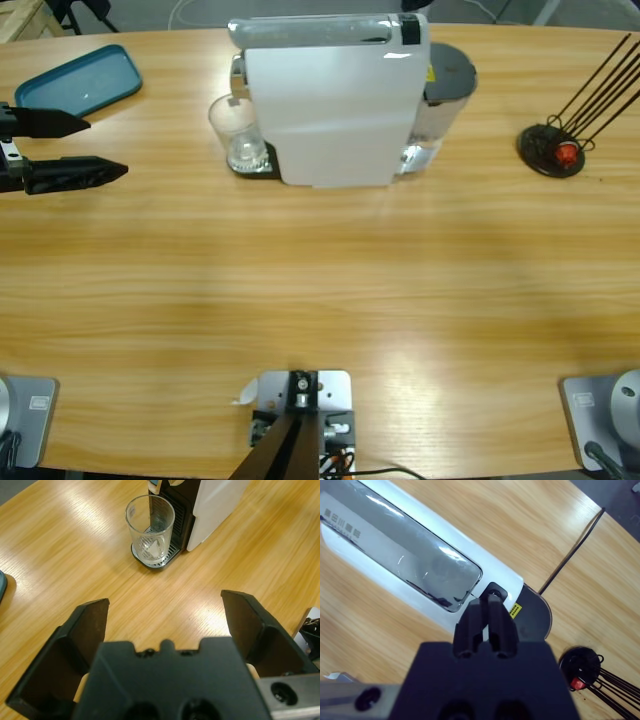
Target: Pour coffee
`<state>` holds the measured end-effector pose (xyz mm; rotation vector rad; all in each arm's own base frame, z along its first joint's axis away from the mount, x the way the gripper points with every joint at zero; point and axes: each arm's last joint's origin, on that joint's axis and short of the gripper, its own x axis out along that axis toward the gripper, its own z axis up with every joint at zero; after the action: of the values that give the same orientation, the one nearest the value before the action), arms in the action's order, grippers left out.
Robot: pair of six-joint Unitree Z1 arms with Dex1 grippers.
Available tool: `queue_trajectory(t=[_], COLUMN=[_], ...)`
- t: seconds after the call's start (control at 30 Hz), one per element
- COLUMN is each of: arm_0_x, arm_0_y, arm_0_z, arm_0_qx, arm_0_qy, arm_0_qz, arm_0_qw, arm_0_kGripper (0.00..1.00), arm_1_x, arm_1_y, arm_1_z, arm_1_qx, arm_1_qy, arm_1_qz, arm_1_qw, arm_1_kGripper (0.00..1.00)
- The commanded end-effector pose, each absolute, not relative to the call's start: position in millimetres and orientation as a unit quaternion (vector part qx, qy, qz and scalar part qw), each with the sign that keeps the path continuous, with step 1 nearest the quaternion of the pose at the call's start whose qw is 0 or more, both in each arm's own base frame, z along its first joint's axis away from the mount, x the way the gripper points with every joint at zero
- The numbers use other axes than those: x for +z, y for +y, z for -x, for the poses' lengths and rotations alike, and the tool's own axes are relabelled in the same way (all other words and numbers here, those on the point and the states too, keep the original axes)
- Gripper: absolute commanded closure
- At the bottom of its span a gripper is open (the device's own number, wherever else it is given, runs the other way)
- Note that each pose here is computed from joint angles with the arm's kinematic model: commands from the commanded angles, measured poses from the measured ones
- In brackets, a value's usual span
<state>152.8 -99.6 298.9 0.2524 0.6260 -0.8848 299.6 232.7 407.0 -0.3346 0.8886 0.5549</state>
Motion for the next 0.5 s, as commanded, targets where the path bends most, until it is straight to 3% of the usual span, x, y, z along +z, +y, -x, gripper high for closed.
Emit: queue_trajectory(t=[0.03, 0.5], arm_0_x=[293.1, 291.7], arm_0_y=[-101.6, -102.0], arm_0_z=[-154.1, -155.0], arm_0_qx=[-0.419, -0.419], arm_0_qy=[0.3, 0.303], arm_0_qz=[-0.126, -0.126], arm_0_qw=[0.848, 0.847], arm_0_kGripper=[0.032, 0.032], arm_1_x=[372.7, 374.4], arm_1_y=[241.9, 234.3], arm_1_z=[-311.6, -317.7], arm_1_qx=[0.252, 0.235], arm_1_qy=[0.459, 0.453], arm_1_qz=[0.178, 0.183], arm_1_qw=[0.833, 0.841], arm_1_kGripper=[1.0, 1.0])
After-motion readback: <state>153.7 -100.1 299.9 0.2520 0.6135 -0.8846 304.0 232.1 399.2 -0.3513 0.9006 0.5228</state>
